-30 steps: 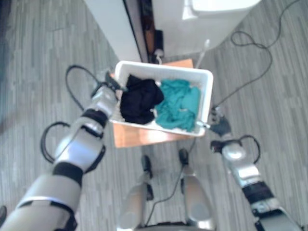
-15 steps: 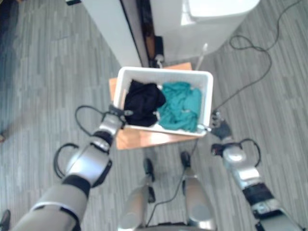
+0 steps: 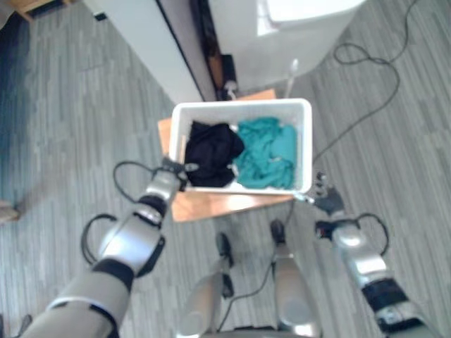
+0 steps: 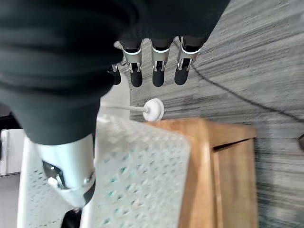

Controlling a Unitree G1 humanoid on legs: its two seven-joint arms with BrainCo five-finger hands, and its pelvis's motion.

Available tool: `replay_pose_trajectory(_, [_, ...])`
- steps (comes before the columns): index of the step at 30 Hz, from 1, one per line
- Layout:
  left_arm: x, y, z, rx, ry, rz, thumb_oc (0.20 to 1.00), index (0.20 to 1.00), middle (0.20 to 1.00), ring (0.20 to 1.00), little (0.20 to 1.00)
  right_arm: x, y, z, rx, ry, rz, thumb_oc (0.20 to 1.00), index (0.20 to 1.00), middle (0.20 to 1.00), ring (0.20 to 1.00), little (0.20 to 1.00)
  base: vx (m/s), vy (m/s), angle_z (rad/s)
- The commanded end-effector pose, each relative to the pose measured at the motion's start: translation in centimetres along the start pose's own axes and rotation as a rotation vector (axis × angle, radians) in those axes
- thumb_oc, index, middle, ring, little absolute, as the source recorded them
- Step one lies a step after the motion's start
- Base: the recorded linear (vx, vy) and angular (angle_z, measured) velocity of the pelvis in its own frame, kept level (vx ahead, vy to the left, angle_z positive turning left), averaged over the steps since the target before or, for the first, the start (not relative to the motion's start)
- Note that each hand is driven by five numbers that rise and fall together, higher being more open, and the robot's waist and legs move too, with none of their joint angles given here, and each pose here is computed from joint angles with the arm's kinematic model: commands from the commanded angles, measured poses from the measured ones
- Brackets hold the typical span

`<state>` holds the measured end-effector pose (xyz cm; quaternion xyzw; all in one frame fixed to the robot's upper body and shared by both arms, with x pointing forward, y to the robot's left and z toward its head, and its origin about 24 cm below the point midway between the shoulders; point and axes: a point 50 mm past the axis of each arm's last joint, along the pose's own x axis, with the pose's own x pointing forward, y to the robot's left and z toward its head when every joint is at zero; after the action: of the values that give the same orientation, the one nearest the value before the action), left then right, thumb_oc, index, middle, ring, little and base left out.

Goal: Grab the laundry basket,head to the washer,open it,put in the laundry and shut it.

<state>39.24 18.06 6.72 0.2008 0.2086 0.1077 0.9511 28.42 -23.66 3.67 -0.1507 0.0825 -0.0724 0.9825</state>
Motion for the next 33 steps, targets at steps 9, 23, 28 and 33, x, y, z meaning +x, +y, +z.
replay_pose_trajectory(9, [0.2, 5.9, 6.5, -0.03, -0.125, 0.169, 1.0, 1.0, 1.0, 1.0, 1.0, -0.7, -2.3, 1.9, 0.016, -0.134, -0.011, 1.0, 1.0, 1.0, 1.0, 1.0, 0.0, -0.011, -0.03])
replay_pose_trajectory(23, [0.2, 5.3, 5.9, 0.0, -0.098, 0.158, 1.0, 1.0, 1.0, 1.0, 1.0, 0.8, -2.8, 6.5, 0.07, -0.298, -0.073, 1.0, 1.0, 1.0, 1.0, 1.0, 0.0, -0.001, 0.0])
replay_pose_trajectory(28, [0.1, 5.0, 6.6, 0.024, -0.119, 0.149, 1.0, 1.0, 1.0, 1.0, 1.0, 0.9, -3.2, 6.9, 0.076, -0.312, -0.091, 1.0, 1.0, 1.0, 1.0, 1.0, 0.0, 0.0, 0.0])
replay_pose_trajectory(33, [-0.1, 3.9, 7.1, 0.052, -0.134, 0.129, 1.0, 1.0, 1.0, 1.0, 1.0, 0.9, -3.3, 7.1, 0.084, -0.319, -0.096, 1.0, 1.0, 1.0, 1.0, 1.0, 0.0, 0.0, 0.0])
